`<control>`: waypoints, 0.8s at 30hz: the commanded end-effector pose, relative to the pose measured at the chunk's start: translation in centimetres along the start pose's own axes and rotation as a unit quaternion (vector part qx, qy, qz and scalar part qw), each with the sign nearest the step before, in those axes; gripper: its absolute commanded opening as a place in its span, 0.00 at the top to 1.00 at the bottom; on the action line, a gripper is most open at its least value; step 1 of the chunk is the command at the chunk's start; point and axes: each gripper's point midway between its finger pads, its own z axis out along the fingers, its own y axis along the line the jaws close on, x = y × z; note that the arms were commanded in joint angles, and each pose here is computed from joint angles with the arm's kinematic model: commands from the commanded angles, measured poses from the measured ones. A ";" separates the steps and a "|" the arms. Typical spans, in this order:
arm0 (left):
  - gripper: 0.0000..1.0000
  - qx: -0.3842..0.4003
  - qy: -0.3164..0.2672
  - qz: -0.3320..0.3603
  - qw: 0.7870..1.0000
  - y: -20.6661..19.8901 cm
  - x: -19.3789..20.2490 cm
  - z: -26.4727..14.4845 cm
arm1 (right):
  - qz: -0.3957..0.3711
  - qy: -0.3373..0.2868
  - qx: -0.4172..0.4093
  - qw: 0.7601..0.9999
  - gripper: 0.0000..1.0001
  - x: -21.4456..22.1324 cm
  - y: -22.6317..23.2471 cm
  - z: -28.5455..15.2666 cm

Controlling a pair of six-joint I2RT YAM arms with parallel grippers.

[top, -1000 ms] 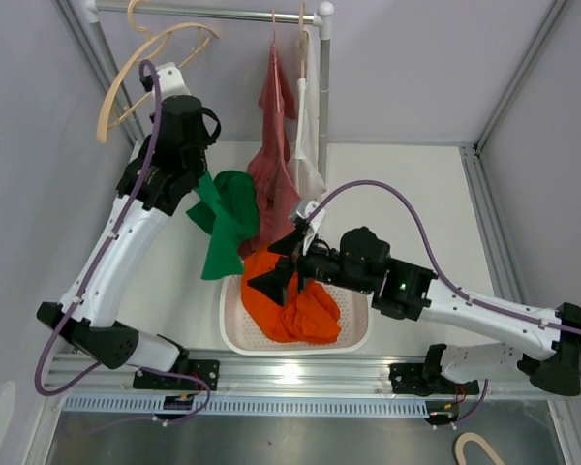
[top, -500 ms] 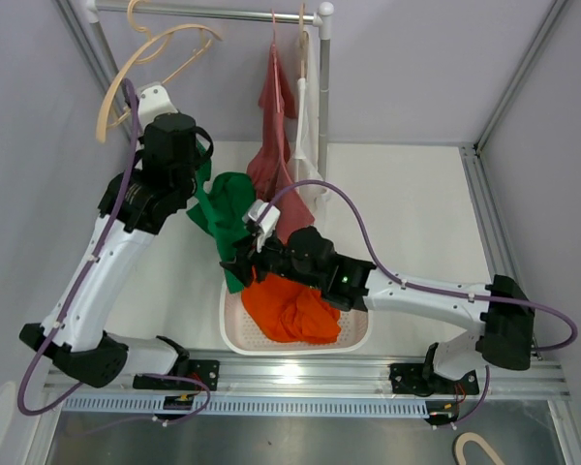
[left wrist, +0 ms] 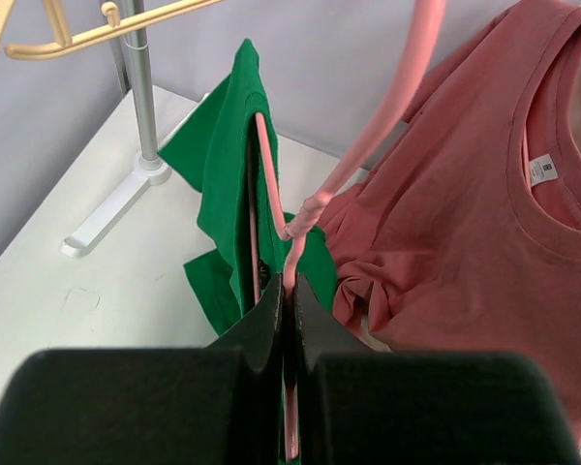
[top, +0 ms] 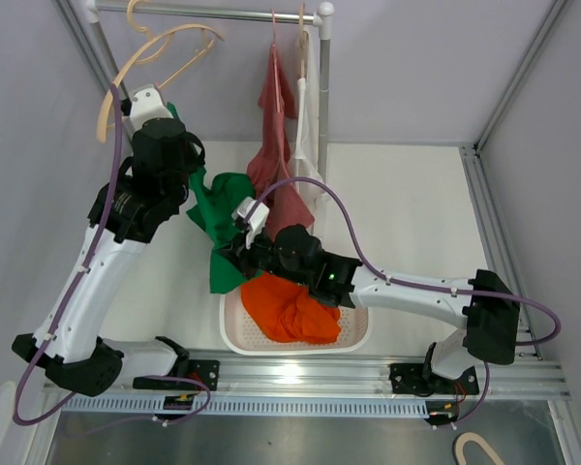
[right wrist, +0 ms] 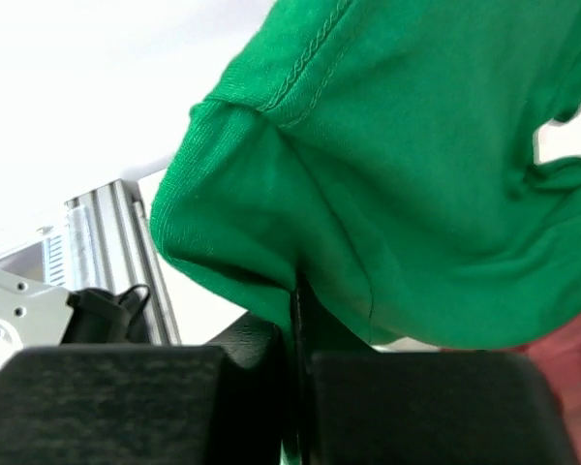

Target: Remove the t-shirt from the hanger

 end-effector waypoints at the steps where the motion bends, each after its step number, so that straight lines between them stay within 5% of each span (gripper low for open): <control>1: 0.99 0.029 -0.019 -0.036 0.999 -0.9 -1.4 -0.9 | 0.005 -0.033 -0.007 0.999 1.00 -2.1 0.7 0.8; 12: 0.99 -0.008 -0.041 -0.030 0.999 -2.3 -2.8 4.3 | 0.053 -0.001 -0.029 0.998 1.00 -2.2 4.2 -7.8; 18: 0.99 -0.028 -0.035 -0.027 0.999 -3.1 -4.0 8.2 | 0.099 0.022 -0.005 0.995 1.00 1.7 4.2 -11.7; 24: 0.99 -0.030 -0.041 -0.011 0.999 -3.6 -6.3 8.7 | 0.098 0.059 0.018 0.993 1.00 6.7 3.2 -11.2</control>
